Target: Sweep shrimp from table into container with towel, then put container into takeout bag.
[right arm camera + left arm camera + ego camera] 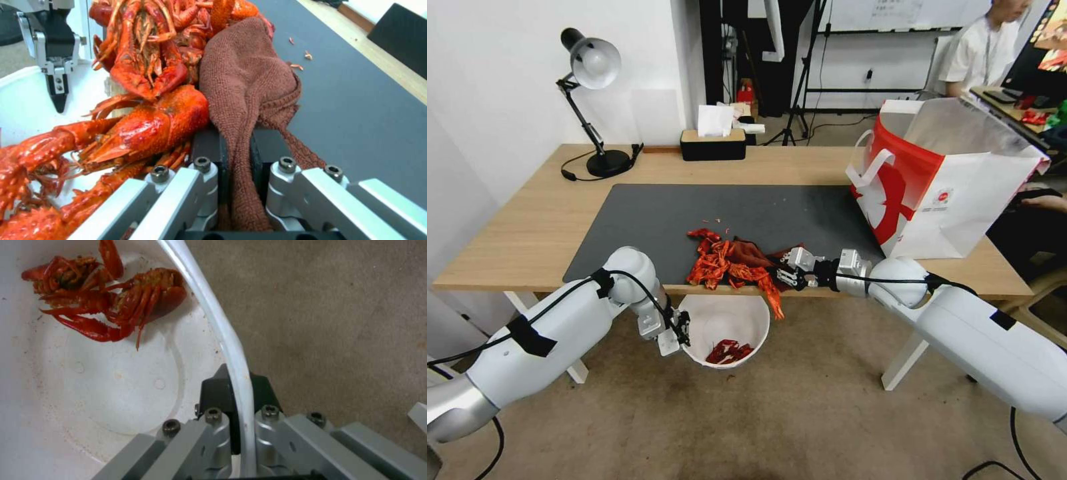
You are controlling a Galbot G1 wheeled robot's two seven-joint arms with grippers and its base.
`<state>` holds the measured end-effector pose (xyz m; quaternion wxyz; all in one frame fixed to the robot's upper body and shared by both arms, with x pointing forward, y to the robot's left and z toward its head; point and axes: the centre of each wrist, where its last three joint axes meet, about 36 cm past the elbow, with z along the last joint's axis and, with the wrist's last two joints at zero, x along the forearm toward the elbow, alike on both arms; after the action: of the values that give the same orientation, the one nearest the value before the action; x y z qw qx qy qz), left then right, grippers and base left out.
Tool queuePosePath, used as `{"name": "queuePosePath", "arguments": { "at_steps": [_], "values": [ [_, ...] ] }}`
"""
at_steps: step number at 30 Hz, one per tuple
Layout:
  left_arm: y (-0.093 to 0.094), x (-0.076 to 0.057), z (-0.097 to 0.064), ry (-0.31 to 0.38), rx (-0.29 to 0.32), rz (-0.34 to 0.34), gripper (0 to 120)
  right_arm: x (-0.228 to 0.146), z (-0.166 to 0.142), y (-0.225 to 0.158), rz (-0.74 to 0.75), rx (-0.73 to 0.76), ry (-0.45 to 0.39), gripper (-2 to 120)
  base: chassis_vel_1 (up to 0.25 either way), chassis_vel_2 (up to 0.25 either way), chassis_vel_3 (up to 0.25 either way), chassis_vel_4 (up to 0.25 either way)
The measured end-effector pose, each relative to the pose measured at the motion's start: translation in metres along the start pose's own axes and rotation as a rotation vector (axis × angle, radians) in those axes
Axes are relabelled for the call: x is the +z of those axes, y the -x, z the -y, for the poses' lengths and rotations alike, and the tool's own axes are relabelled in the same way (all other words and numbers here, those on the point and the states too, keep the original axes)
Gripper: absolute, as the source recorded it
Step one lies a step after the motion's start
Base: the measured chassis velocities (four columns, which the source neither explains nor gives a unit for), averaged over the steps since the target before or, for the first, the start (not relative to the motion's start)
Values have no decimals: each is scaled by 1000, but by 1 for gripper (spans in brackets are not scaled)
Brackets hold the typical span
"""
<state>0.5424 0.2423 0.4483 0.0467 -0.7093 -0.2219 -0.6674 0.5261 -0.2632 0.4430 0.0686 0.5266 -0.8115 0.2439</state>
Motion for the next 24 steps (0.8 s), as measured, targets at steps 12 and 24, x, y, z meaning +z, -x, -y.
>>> {"name": "queuePosePath", "arguments": {
  "at_steps": [12,24],
  "values": [
    [2,-1,-1,4,4,4,0,-2,-8,-4,9,7,9,8,0,0,0,0],
    [1,0,2,0,13,0,0,-2,-11,-9,11,17,16,8,0,0,0,0]
  ]
}}
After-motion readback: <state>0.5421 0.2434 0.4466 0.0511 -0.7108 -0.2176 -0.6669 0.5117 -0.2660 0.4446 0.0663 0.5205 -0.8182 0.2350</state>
